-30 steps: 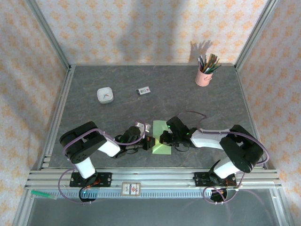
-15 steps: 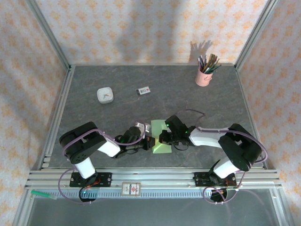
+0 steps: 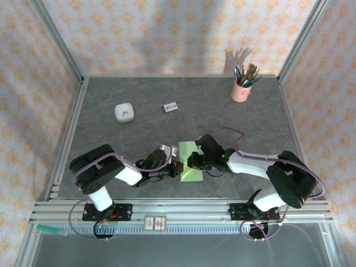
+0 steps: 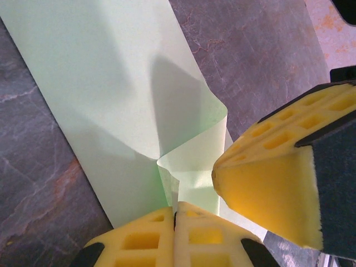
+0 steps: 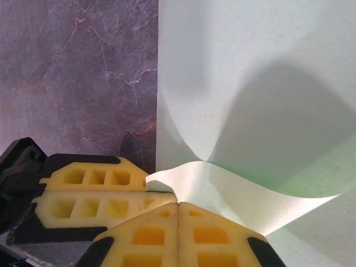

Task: Fold a paper plane with a square sheet of paper (pick it up from the middle)
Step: Fold the triangle a second time at the center of the table.

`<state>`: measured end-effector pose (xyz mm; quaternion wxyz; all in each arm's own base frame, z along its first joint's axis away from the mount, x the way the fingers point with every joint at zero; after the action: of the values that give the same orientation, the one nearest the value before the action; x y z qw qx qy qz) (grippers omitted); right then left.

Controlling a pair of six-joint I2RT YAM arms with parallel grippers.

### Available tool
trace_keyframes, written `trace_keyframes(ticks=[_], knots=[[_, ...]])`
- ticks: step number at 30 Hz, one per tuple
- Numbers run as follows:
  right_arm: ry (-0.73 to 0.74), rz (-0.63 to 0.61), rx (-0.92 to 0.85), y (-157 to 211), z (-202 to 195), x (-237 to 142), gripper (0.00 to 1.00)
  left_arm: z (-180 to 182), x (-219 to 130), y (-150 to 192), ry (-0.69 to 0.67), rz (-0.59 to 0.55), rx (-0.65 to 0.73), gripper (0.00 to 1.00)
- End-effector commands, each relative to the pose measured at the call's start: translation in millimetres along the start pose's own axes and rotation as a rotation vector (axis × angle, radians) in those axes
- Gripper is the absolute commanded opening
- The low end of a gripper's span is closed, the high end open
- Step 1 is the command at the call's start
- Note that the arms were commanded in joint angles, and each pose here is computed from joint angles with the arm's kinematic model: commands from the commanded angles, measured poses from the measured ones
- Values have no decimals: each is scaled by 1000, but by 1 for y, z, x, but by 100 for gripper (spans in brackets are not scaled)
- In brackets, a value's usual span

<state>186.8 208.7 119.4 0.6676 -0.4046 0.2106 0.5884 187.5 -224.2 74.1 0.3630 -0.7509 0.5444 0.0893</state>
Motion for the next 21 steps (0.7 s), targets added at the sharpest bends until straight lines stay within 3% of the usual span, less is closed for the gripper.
trace_keyframes(ticks=[1,13,21], knots=[[34,8,-19,3,-4,2,0,39,-7,21,-252,69,-50,0],[130,46,-27,5,-25,17,0,45,-10,23,-304,74,-20,0],[75,1,-31,-9,-10,1,0,45,-9,22,-309,81,-9,0]])
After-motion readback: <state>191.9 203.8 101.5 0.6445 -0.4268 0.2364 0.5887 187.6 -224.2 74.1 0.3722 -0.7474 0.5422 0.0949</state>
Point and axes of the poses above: each hand's point on the last joint's axis, 136 mm out from that joint toward the fingers, its own x axis out along the fingers, its own z axis along the line the jaws close on, y = z × x, the point moved 10 cm from there along -x, back along the fingers, and after that the axes turned 6 degrees about -x, right-handed, at the moved point
